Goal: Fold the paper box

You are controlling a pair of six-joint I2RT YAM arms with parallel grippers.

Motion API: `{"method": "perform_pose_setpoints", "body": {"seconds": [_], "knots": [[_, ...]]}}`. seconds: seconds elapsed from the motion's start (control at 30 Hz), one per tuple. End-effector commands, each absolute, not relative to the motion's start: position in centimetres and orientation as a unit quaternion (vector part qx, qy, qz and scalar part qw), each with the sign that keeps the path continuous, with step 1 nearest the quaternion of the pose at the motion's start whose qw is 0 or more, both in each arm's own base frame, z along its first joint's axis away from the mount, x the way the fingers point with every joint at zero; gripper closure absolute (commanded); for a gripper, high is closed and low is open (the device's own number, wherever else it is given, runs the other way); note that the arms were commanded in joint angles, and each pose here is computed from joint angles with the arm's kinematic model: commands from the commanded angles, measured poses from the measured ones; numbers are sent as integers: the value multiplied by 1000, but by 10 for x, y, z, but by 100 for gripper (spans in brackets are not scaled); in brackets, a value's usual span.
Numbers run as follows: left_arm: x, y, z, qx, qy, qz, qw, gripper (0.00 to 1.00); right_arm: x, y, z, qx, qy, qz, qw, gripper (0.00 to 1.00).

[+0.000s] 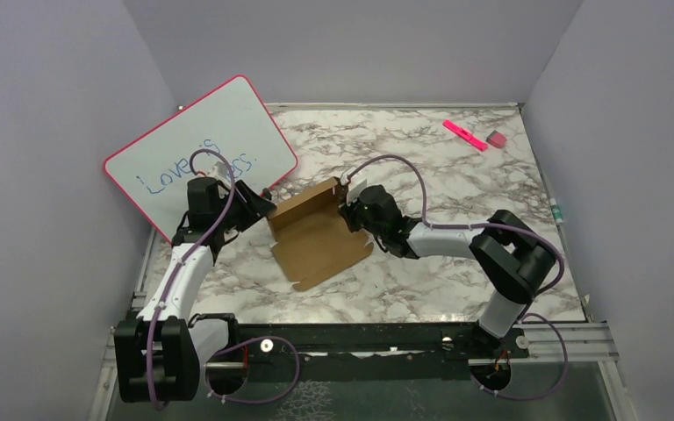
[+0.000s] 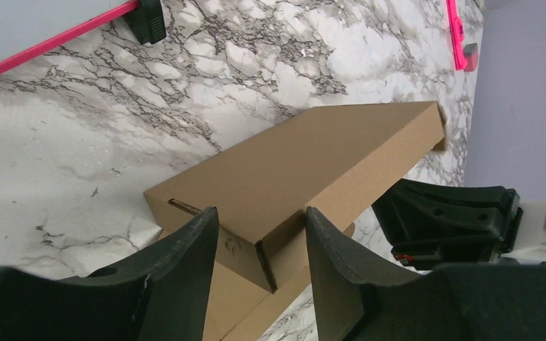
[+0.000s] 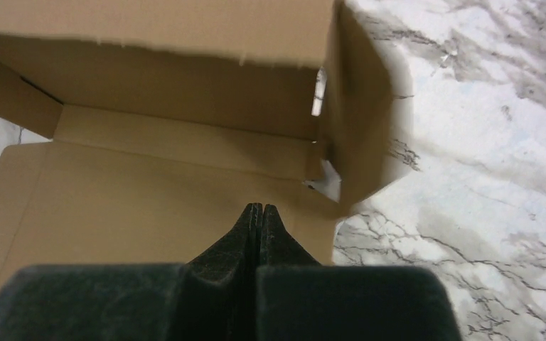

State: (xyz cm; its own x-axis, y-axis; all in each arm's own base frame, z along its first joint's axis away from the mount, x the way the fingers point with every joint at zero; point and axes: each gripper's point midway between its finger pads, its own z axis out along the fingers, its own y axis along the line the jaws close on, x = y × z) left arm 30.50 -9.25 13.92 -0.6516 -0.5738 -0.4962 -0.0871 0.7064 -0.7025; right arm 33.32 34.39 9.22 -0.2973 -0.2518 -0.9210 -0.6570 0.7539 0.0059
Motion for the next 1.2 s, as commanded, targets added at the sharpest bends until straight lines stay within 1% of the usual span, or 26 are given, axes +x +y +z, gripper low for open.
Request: {"method": "perform_pose_setpoints", "body": {"seconds": [0.0,0.1,0.2,0.3,0.37,0.47,0.57,0.67,0.83,1.0,1.17], "knots": [[303,-99,145,-184,840,-342,379,50,335,349,88,-273,769,213,537,98],[303,-95,143,-180,844,-329,383,46,337,344,82,-264,773,204,540,94],[306,-85,146,-175,852,-296,394,42,336,338,83,-261,770,197,548,92],[311,-77,154,-168,855,-273,408,41,332,335,97,-267,762,200,555,87],[314,-73,157,-162,858,-259,414,39,329,330,110,-285,746,207,566,80],[317,-67,162,-159,860,-239,423,36,329,318,127,-318,724,226,569,67],[319,-67,167,-150,860,-238,425,33,336,301,129,-337,714,247,562,56],[317,-72,167,-143,862,-251,416,33,347,287,130,-350,701,264,563,49],[311,-75,160,-139,867,-255,405,32,366,284,133,-376,671,286,571,45],[307,-77,148,-140,874,-259,388,31,384,299,131,-392,647,294,584,44],[305,-78,145,-139,875,-260,384,31,406,302,126,-381,644,276,603,45]]}}
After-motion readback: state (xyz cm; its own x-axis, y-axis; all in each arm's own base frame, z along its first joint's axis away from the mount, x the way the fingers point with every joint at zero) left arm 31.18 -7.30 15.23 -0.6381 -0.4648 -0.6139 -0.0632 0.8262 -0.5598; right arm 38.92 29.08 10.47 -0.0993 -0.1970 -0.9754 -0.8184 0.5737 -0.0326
